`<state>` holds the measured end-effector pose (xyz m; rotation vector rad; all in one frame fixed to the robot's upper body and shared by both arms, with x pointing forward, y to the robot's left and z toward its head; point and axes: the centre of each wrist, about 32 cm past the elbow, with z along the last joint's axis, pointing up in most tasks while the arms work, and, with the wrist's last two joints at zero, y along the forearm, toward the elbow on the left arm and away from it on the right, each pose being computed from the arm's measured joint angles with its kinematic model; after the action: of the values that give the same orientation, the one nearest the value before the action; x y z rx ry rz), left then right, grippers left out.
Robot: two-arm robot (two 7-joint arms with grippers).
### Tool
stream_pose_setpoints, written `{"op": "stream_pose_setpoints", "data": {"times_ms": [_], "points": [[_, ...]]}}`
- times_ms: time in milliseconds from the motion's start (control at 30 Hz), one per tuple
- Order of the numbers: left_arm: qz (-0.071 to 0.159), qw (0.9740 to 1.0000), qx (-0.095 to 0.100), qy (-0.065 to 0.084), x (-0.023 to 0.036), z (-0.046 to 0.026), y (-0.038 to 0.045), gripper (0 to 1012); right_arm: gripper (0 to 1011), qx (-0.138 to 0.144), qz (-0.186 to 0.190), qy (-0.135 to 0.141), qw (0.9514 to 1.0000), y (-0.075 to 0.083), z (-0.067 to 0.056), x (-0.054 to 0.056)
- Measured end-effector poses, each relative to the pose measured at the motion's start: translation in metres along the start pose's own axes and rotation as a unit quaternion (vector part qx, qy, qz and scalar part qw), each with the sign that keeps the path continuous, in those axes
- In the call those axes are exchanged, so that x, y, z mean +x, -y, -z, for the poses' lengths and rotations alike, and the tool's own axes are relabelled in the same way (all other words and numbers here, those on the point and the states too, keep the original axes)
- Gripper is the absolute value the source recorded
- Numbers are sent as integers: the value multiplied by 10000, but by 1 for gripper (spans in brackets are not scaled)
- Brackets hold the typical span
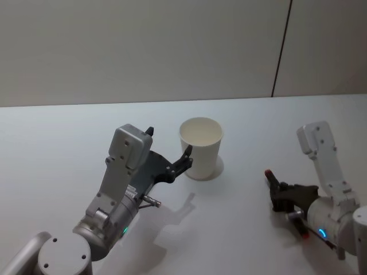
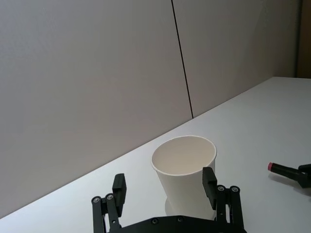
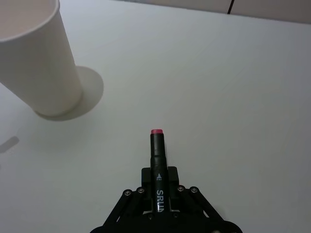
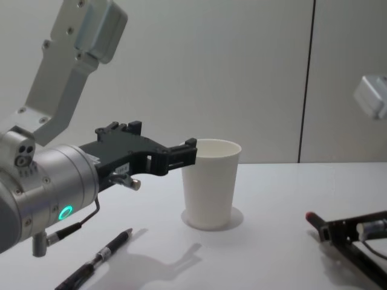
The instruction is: Place the pen into the pen holder.
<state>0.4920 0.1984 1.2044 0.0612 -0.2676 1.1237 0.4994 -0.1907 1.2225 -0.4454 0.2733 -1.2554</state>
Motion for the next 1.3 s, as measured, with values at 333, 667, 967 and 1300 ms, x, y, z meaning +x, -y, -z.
{"op": "stream_pose_setpoints", "data": {"times_ms": [333, 667, 967, 1300], "points": [[0, 10000, 0, 0, 0, 0, 0, 1000, 184, 513, 44, 208, 9985, 77, 6, -9], [0, 10000, 0, 0, 0, 0, 0, 1000, 184, 1259, 39, 502, 9908, 164, 26, -5], [0, 10000, 0, 0, 0, 0, 0, 1000, 184, 1950, -50, 783, 9777, 221, 45, 29], [0, 10000, 0, 0, 0, 0, 0, 1000, 184, 2729, -290, 1095, 9554, 250, 46, 98]]}}
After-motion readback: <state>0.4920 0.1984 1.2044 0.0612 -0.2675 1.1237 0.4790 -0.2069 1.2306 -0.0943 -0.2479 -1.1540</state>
